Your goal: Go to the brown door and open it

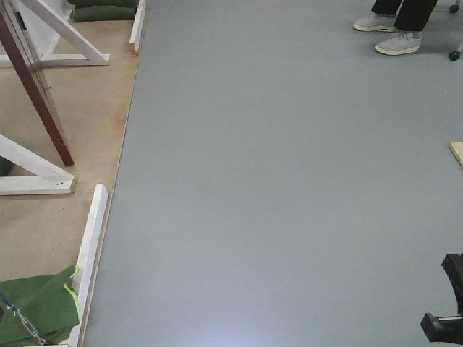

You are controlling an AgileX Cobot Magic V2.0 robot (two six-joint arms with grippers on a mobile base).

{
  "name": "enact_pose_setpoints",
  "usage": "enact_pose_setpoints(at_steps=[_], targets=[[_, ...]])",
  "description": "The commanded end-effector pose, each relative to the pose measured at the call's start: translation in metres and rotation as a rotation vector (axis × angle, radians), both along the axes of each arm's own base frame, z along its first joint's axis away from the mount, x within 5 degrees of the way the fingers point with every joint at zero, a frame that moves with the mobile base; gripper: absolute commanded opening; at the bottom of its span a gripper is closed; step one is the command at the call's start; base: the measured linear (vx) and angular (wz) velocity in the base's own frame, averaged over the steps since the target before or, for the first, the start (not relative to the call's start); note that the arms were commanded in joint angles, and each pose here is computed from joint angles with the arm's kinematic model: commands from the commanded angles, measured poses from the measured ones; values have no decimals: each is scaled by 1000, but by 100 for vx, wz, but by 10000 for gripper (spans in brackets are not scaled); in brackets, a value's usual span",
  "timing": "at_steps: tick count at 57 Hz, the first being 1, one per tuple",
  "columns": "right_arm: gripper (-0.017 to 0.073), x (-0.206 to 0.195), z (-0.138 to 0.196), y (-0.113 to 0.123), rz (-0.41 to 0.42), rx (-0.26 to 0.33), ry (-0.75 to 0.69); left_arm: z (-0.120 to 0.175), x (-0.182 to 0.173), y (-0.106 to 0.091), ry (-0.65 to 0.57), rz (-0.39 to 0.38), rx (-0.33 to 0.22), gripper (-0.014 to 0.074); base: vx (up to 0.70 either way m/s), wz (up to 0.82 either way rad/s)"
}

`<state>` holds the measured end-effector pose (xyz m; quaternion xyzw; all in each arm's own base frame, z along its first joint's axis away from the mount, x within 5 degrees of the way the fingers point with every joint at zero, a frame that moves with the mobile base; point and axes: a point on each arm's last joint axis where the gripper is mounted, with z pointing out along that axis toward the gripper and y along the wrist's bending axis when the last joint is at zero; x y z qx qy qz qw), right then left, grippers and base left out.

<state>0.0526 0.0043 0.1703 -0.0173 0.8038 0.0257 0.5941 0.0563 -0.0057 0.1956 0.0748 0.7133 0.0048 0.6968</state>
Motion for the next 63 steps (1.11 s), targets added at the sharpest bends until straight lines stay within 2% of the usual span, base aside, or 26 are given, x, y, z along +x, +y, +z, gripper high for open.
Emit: enact_pose_setpoints(at_steps=[1,63], targets=[[0,2,5,0,-3,-6,-77,12,0,0,-85,5,-23,21,0,0],[0,2,5,0,-3,-6,-77,12,0,0,-85,5,-23,21,1,2]])
